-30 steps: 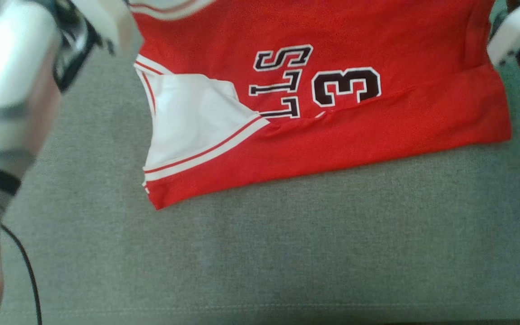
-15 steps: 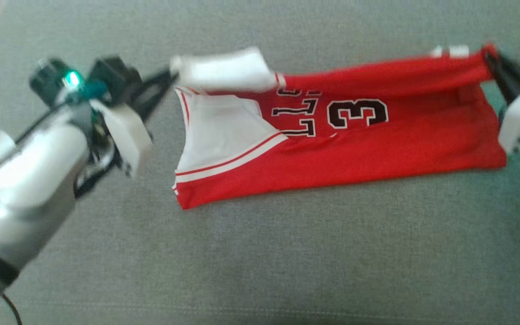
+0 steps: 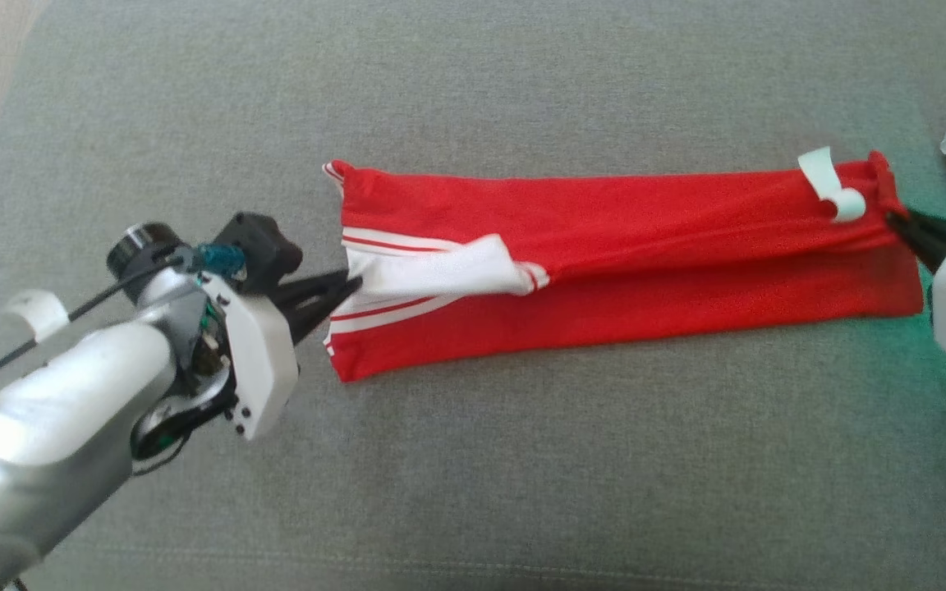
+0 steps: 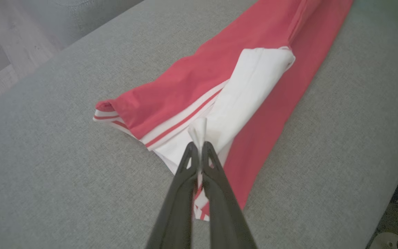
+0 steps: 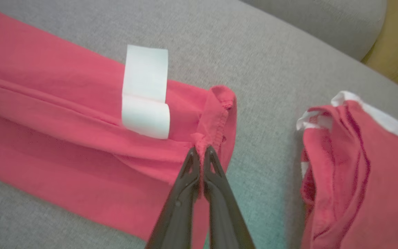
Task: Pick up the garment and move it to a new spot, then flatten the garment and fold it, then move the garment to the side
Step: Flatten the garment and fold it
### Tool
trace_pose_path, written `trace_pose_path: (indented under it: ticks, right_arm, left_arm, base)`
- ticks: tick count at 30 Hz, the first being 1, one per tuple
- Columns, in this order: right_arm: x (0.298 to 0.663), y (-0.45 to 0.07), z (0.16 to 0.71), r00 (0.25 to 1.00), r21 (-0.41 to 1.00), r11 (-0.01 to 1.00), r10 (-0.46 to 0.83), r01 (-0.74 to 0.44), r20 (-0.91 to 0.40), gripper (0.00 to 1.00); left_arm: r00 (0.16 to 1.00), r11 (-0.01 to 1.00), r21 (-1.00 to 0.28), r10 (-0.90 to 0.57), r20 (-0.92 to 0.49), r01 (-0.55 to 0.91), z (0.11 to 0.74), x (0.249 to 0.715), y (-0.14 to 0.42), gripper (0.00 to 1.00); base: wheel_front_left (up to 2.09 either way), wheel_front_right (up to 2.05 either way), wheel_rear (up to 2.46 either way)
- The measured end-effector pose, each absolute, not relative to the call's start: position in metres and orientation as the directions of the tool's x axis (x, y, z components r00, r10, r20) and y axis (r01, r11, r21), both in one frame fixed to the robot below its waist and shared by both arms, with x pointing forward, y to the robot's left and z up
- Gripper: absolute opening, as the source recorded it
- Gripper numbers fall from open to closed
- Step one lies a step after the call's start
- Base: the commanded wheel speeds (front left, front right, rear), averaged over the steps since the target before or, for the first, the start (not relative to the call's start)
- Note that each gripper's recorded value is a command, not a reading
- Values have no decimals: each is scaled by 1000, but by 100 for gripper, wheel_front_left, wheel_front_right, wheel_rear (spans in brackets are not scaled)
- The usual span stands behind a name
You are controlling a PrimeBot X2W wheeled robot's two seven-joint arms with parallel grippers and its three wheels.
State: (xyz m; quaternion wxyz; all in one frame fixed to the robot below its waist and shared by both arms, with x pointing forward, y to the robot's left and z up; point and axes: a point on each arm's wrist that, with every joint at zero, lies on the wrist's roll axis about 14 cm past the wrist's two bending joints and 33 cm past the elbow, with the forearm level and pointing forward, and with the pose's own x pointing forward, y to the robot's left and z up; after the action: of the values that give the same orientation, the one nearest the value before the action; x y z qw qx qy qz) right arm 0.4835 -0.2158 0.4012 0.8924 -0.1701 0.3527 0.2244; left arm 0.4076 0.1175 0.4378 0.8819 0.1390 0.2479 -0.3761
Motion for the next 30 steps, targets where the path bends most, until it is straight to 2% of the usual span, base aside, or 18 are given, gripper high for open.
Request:
trace_pose_path:
  ticks: [14,15,16,17,18,24,30]
  right_arm:
    - [454,-225,381,521,-64,859,247,-508,-817,0]
    - [453,-227,380,516,-64,860,242,-506,-822,72]
    - [451,-228,380,510,-64,862,236,-503,-827,100]
    - [451,-229,380,509,-65,862,234,-502,-828,100]
    - [451,-229,380,509,-65,862,234,-502,-828,100]
    - [447,-241,387,511,-71,885,200,-461,-836,100]
    - [458,-240,420,606,-50,912,229,-407,-762,100]
  left_arm:
    - [535,670,8,-584,-611,742,414,393,112,0]
    - [533,669,7,-586,-610,743,414,393,110,0]
    - [533,669,4,-588,-608,743,413,392,109,38]
    - [530,670,0,-588,-611,743,411,391,109,93]
    - [530,670,0,-588,-611,743,411,391,109,100]
    - [546,688,9,-568,-615,726,409,385,113,100]
    - [699,774,63,-529,-481,630,447,414,121,100]
  base:
    - [0,0,0]
    - [0,0,0]
    - [0,0,0]
    - [0,0,0]
    - [0,0,0]
    - [0,0,0]
    - [0,0,0]
